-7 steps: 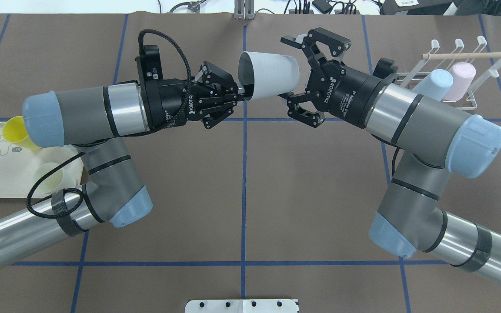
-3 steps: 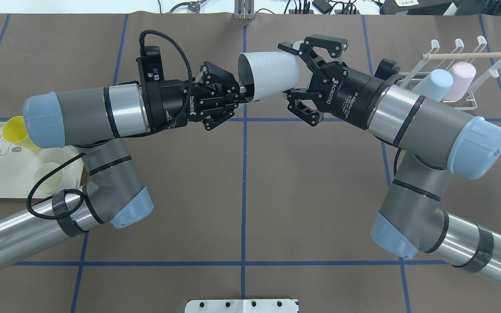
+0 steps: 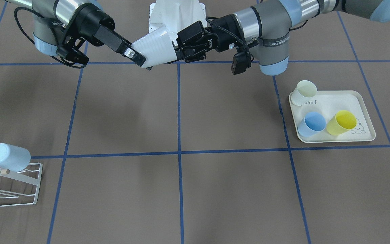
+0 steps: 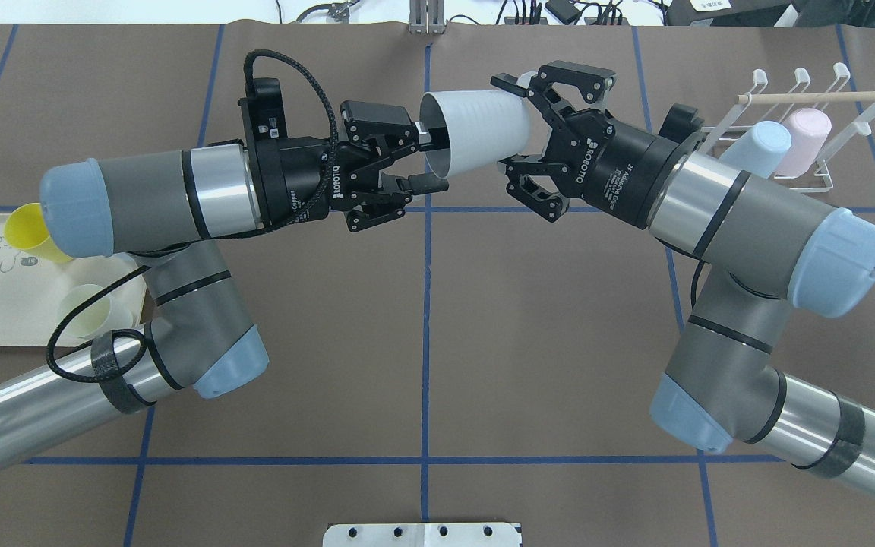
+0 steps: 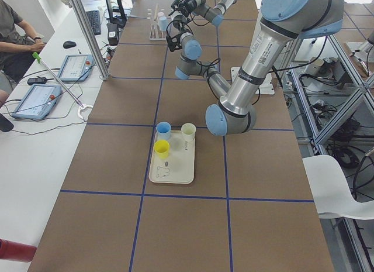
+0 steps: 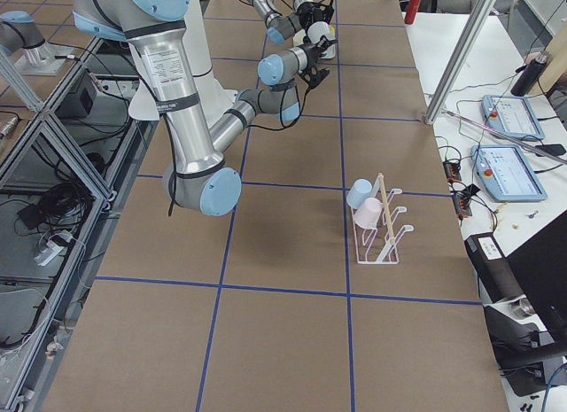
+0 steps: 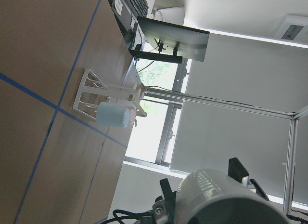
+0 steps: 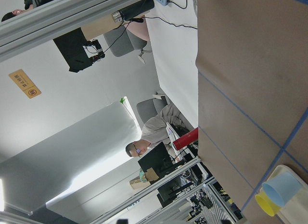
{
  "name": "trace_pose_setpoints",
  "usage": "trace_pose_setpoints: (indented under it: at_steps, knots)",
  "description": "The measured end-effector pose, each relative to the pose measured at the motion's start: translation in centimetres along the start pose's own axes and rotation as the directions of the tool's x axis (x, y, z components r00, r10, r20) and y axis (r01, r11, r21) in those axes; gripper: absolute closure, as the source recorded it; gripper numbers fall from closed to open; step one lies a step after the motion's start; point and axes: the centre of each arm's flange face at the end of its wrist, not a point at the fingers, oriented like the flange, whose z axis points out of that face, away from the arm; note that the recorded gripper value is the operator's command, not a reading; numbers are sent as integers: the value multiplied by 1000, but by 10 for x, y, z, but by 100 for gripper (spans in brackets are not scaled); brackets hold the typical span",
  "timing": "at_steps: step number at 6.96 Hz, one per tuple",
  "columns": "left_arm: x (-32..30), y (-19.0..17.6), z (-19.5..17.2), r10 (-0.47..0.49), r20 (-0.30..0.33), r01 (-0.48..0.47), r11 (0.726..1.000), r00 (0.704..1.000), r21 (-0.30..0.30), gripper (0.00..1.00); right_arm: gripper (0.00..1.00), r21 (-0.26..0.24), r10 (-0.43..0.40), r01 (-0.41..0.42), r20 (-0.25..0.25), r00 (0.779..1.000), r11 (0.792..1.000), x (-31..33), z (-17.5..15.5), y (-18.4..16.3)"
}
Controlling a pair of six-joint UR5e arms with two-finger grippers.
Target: Transfer IKEA cup to right arm and place on rack
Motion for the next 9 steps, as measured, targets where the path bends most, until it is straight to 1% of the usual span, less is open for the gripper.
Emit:
trace_pose_setpoints:
  at_steps: [1, 2, 3, 4, 5, 6, 7, 8, 9]
  knots:
    - [0, -2, -1, 5, 2, -5, 1000, 1000, 3, 9, 100, 6, -12, 12, 2, 1000, 1000, 0, -2, -2]
    - [0, -5, -3, 13, 7, -13, 1000, 1000, 9, 9, 100, 19, -58, 58, -5, 998, 998, 3, -6, -8]
    - [-4, -11, -8, 19, 18, -20, 1000, 1000, 20, 9, 100, 38, -128, 129, -21, 992, 991, 8, -13, -18]
    - [-10, -18, -14, 31, 32, -32, 999, 999, 32, 9, 100, 68, -195, 197, -40, 980, 978, 10, -24, -35]
    - [-14, -23, -21, 51, 43, -53, 998, 998, 43, 9, 100, 112, -275, 281, -64, 959, 953, 9, -40, -58]
    - [-17, -29, -25, 73, 54, -76, 996, 996, 54, 9, 100, 163, -378, 390, -100, 920, 906, 3, -59, -87]
    - [-20, -35, -28, 96, 69, -100, 993, 993, 66, 9, 100, 214, -495, 518, -155, 855, 828, -4, -83, -118]
    - [-23, -40, -28, 112, 88, -119, 990, 990, 77, 9, 100, 253, -604, 644, -226, 765, 722, -11, -110, -147]
    - [-25, -43, -28, 119, 104, -128, 988, 987, 86, 9, 100, 275, -685, 751, -308, 661, 601, -18, -138, -175]
